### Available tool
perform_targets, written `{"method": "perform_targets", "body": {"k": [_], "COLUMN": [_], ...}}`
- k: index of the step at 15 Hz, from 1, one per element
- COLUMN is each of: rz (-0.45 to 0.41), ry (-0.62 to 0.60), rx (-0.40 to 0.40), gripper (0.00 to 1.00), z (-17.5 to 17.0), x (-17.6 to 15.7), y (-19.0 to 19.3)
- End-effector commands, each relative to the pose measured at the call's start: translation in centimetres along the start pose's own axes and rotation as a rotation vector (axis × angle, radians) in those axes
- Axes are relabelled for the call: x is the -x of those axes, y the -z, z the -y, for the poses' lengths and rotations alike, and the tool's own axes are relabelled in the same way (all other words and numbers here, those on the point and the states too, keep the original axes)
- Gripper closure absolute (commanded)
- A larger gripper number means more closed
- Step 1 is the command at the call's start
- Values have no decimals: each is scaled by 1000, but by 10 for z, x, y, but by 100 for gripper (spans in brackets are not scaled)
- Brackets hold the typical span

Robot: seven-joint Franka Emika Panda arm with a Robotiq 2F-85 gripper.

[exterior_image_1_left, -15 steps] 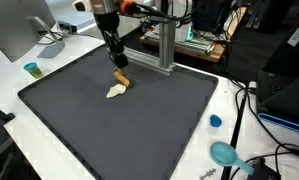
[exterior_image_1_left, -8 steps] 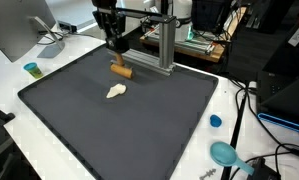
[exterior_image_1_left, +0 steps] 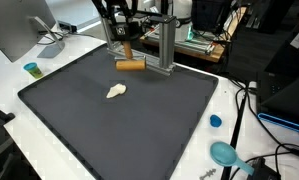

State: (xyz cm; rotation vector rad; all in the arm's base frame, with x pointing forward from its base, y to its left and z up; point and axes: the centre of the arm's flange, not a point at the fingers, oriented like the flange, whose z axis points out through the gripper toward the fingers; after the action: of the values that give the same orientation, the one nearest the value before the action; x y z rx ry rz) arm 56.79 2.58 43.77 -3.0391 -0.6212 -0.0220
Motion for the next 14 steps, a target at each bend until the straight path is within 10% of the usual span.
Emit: {"method": "perform_targets", "body": {"k": [1,3,4,9,10,14], "rz": [59,39,44,50,48,-41], "ry": [191,124,123,124,124,293], "rx": [-27,-20,-23,-25,-25,-72], "gripper": [79,79,54,54,79,79], "z": [-11,1,-2,-1,-1,-38], "x": [-44,-23,-28,-28,-28,-32], "y": [-7,-15,-21,-26,-25,-24]}}
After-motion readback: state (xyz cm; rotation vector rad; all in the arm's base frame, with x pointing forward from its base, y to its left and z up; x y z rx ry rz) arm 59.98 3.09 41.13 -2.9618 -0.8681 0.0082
